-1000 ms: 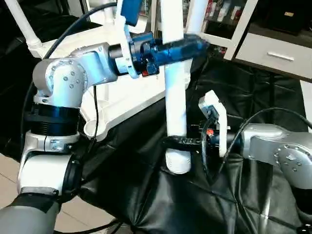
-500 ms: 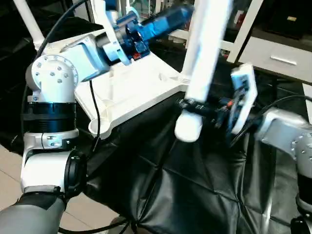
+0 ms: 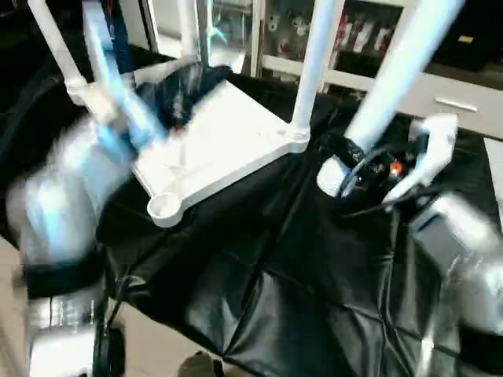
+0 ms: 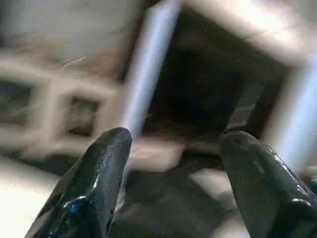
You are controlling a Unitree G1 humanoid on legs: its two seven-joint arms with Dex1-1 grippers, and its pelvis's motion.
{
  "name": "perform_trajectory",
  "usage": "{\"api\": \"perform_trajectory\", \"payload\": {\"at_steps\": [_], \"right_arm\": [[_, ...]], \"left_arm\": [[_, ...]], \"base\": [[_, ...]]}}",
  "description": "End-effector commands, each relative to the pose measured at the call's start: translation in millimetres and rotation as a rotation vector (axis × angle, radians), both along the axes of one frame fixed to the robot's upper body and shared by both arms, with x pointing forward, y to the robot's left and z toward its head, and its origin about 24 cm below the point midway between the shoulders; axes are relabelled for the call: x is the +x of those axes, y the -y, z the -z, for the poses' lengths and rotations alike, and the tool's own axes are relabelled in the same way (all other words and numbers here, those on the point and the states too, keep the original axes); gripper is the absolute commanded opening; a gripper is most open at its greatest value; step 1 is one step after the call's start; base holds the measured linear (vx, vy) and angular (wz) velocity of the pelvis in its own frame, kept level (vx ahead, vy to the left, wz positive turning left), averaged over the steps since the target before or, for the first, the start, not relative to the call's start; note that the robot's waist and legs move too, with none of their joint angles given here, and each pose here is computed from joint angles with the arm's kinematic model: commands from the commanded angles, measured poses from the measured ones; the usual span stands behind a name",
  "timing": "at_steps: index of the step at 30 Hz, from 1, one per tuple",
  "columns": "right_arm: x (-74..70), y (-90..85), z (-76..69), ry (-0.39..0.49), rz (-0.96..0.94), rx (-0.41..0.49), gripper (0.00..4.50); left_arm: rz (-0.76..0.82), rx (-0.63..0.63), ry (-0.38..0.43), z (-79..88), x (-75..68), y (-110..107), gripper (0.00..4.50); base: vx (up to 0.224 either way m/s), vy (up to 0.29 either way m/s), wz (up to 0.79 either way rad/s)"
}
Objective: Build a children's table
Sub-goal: Pick table leg
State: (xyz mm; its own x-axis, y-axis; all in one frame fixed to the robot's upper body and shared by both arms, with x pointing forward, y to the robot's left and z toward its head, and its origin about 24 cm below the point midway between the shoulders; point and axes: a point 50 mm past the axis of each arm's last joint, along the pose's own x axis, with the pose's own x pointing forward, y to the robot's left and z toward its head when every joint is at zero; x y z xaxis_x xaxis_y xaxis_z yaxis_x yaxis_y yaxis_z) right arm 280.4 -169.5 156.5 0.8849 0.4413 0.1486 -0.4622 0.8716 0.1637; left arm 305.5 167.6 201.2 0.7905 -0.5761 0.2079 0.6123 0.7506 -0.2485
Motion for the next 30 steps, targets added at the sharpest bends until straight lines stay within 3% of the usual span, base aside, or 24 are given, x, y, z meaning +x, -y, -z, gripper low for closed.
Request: {"api": "perform_trajectory", "payload": {"at_steps": [1,3,4,5,7,9,10,11,12,19,30], "right_arm": [[-8.4,5.8,3.6,0.056,0.139,0.006,1.88],[-9.9,11.4,15.6,0.011,0.245,-0.018,1.88],[-10.0,11.5,16.4,0.008,0.249,-0.023,1.88],[-11.3,10.0,24.2,-0.008,0.271,-0.098,1.88],[-12.6,8.2,27.2,-0.002,0.269,-0.139,1.88],[-12.3,5.7,45.1,-0.081,0.280,-0.211,1.88],[-12.3,5.7,45.1,-0.081,0.280,-0.211,1.88],[-11.8,3.8,56.9,-0.130,0.276,-0.219,1.88],[-11.7,2.9,59.7,-0.137,0.278,-0.213,1.88],[-11.1,-3.4,66.7,-0.157,0.279,-0.169,1.88],[-7.1,-9.3,65.3,-0.143,0.267,-0.148,1.88]], "left_arm": [[-0.224,0.256,-0.028,33.0,-14.0,-7,3.34],[-0.401,0.425,-0.004,54.4,-22.0,-14,3.34],[-0.405,0.427,-0.002,55.7,-22.8,-14,3.34],[-0.457,0.432,0.035,68.4,-31.2,-17,3.34],[-0.483,0.414,0.052,72.0,-35.0,-18,3.34],[-0.607,0.409,0.039,78.1,-33.5,-23,3.34],[-0.607,0.409,0.039,78.1,-33.5,-23,3.34],[-0.641,0.384,0.048,77.3,-31.8,-22,3.34],[-0.648,0.391,0.058,76.7,-32.5,-19,3.34],[-0.639,0.455,0.114,82.9,-38.7,-4,3.34],[-0.681,0.449,0.114,84.3,-40.8,-8,3.34]], "base": [[0.000,0.000,0.00],[0.000,0.000,0.00],[0.000,0.000,0.00],[0.000,0.000,0.00],[0.000,0.000,0.00],[0.000,0.000,0.00],[-0.074,0.060,-0.08],[-0.074,0.060,-0.08],[-0.029,0.116,-0.47],[-0.061,0.200,-0.60],[-0.015,0.163,-0.73]]}}
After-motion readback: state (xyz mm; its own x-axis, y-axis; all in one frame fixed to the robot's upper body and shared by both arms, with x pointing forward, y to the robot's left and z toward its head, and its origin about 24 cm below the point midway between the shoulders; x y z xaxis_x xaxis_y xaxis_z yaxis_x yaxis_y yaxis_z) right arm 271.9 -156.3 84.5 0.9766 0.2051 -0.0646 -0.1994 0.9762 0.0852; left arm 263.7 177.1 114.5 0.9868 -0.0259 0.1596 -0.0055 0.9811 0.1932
